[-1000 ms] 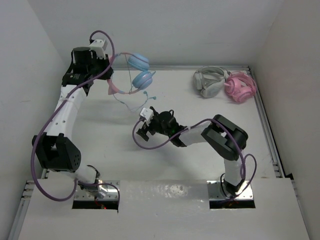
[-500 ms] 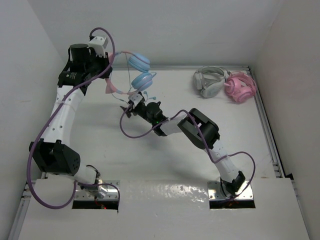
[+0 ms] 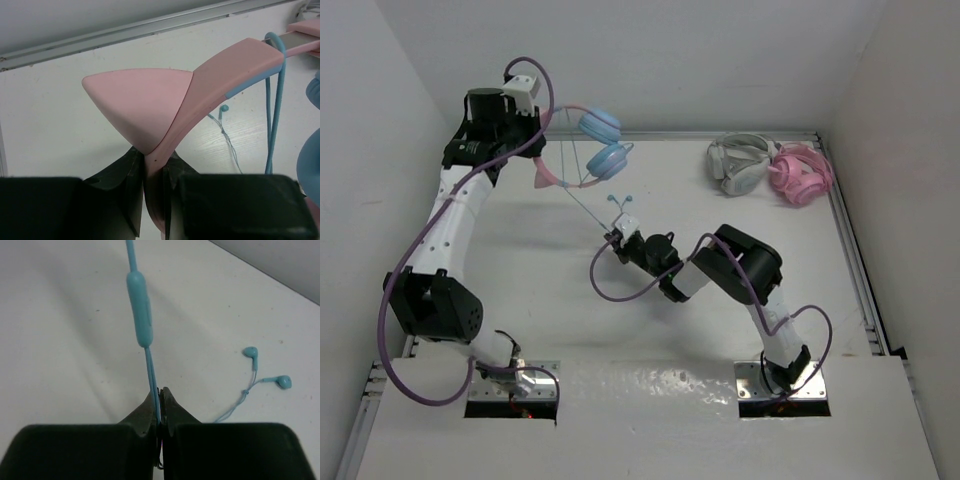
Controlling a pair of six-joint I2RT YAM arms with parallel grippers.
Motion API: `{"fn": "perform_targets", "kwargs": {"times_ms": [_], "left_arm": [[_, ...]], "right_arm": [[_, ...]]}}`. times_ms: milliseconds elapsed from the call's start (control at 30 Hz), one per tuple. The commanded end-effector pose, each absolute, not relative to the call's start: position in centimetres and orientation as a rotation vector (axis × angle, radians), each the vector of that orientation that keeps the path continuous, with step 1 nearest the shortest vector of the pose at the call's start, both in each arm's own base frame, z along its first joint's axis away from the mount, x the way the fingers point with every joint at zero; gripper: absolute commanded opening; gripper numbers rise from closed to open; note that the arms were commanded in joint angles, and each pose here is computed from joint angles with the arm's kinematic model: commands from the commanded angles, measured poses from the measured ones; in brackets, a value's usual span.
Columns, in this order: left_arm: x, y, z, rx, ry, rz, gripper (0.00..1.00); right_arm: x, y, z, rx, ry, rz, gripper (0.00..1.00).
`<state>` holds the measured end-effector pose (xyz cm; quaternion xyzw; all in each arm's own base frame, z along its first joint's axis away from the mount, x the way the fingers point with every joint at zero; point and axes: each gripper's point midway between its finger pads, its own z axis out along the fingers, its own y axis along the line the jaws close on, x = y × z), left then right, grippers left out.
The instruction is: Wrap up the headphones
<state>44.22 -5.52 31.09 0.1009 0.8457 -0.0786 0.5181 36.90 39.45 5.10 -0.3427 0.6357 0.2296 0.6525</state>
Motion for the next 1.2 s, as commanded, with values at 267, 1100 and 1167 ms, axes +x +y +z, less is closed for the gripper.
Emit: {"fn": "perform_targets", "kwargs": {"times_ms": [267, 1100, 1167], "left_arm": [[46.2, -4.6, 39.2, 0.172, 1.801, -0.178, 0.00], [36.1, -11.8, 25.7, 0.893, 1.986, -0.375, 0.00], [35.6, -11.8, 23.5, 0.968, 2.011, -0.339, 0.00]], "right_arm": [[34.0, 37.8, 13.1, -0.610, 1.207, 0.709, 0.00], [48.5, 35.6, 20.3, -0.563, 1.377, 1.148, 0.00], [49.1, 34.8, 21.2, -0.608, 1.389, 1.084, 0.00]]}}
